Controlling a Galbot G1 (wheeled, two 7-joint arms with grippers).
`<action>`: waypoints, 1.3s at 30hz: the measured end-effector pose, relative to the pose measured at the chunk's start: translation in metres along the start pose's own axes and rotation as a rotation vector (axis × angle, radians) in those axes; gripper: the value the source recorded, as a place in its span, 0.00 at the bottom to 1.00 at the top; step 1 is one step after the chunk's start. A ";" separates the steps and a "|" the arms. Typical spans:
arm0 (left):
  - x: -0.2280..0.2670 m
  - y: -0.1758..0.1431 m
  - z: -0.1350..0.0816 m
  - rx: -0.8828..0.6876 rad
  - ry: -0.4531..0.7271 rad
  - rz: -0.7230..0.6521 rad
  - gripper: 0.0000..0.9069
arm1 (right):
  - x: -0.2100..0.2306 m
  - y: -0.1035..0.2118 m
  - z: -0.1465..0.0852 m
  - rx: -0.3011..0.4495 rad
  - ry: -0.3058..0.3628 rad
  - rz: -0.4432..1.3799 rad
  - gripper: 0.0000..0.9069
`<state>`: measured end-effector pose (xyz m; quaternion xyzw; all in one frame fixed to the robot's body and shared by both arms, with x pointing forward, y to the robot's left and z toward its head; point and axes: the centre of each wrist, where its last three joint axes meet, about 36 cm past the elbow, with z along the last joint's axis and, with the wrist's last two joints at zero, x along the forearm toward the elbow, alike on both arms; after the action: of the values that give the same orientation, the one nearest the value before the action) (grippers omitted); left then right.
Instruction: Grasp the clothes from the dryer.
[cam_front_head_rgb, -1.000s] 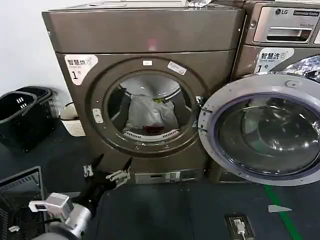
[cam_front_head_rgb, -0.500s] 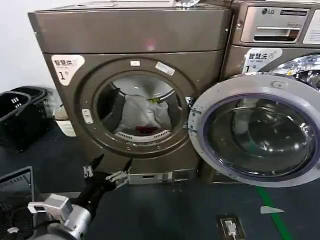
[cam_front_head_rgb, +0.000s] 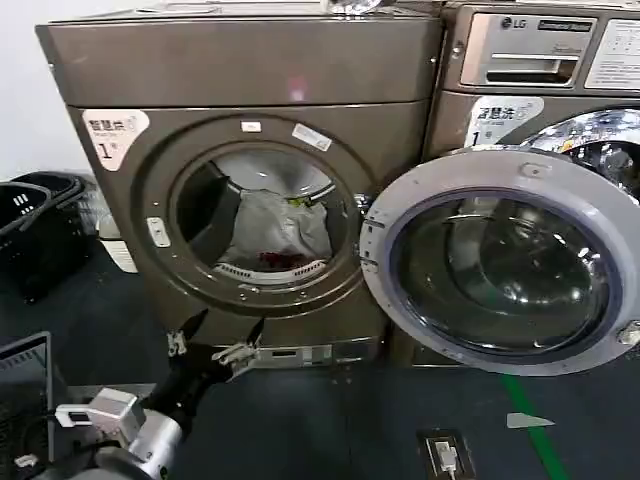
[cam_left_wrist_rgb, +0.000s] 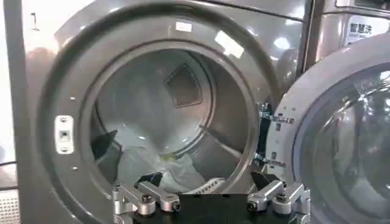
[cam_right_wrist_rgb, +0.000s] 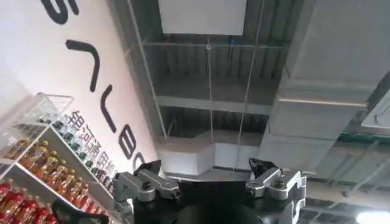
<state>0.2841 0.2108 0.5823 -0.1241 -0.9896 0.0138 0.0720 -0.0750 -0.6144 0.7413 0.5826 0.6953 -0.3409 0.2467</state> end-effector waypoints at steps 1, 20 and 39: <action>0.000 0.000 0.000 0.000 0.000 0.001 1.00 | 0.000 0.001 0.000 -0.001 0.000 0.000 1.00; 0.001 0.000 0.000 0.002 -0.004 0.003 1.00 | 0.005 0.007 0.004 -0.009 -0.016 0.007 1.00; -0.002 0.001 0.001 -0.009 -0.015 -0.010 1.00 | 0.006 0.007 0.008 -0.009 -0.024 0.011 1.00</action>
<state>0.2861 0.2113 0.5810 -0.1192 -0.9908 0.0100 0.0639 -0.0701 -0.6161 0.7306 0.5812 0.6907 -0.3433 0.2594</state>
